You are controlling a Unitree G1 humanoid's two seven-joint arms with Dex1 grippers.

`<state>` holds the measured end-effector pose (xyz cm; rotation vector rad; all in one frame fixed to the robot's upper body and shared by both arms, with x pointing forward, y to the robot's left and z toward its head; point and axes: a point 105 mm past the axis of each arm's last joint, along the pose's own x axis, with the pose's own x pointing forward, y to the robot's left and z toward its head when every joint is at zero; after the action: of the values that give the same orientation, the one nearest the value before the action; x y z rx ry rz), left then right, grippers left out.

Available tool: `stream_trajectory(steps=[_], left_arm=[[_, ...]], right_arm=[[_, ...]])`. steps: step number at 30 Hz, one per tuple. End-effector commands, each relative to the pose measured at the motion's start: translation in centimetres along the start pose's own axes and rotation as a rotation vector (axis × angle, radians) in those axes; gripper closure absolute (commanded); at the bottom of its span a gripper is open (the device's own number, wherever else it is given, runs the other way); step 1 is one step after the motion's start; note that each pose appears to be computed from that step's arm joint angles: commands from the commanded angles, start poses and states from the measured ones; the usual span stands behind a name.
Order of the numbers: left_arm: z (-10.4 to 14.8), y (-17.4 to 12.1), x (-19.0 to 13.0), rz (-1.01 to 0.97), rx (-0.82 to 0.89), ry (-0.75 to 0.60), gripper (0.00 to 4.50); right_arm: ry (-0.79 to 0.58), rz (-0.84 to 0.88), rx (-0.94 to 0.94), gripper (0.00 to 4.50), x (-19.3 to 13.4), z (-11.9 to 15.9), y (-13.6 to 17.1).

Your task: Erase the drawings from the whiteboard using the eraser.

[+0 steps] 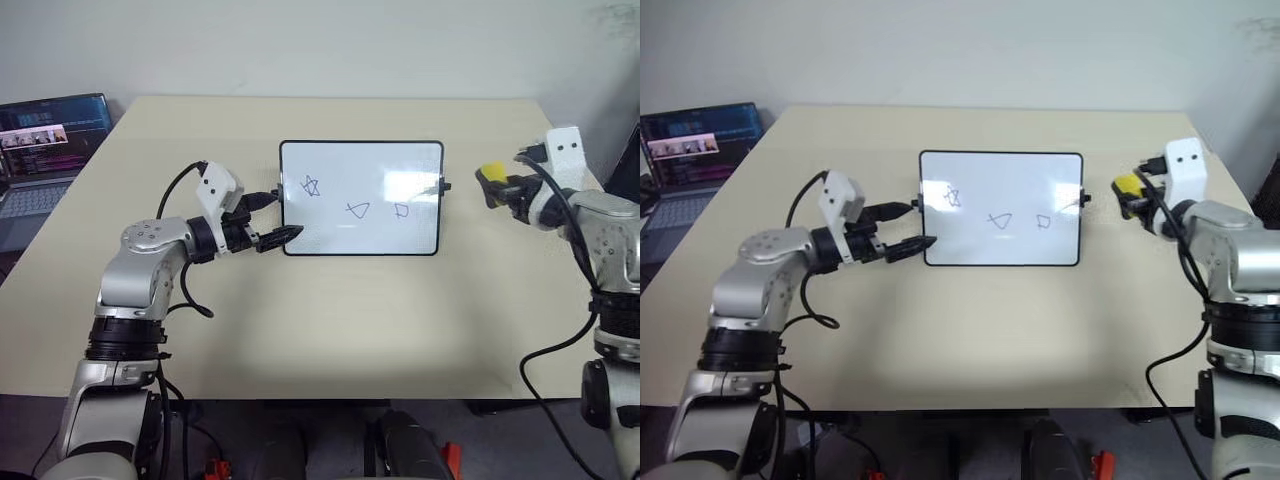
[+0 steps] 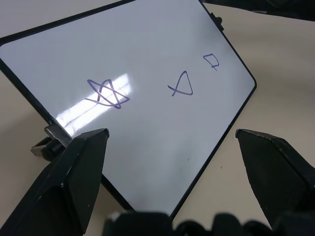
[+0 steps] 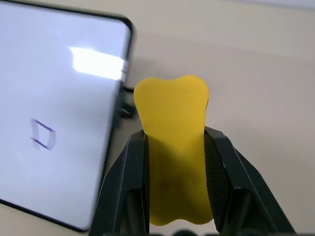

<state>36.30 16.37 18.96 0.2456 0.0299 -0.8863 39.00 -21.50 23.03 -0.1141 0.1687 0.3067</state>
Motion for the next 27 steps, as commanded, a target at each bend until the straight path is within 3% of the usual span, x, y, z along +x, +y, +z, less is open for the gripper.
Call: stream_trajectory(steps=[1,11,15,20,27], left_arm=[[1.9,0.9,-1.0,0.073,0.072,-0.058,0.00],[2.7,1.5,-3.1,0.081,0.107,-0.022,0.00],[2.8,1.5,-3.4,0.065,0.133,0.006,0.00],[2.0,1.2,-3.3,0.060,0.133,0.033,0.00],[1.1,0.8,-3.4,0.053,0.136,0.065,0.00]], right_arm=[[-0.168,0.078,-0.059,3.37,-0.1,4.2,2.3],[-0.334,0.293,-0.108,3.37,1.4,7.8,8.7],[-0.369,0.414,-0.142,3.37,2.7,8.8,13.1],[-0.338,0.501,-0.201,3.37,3.7,7.9,17.0],[-0.278,0.521,-0.284,3.37,5.8,6.4,19.7]])
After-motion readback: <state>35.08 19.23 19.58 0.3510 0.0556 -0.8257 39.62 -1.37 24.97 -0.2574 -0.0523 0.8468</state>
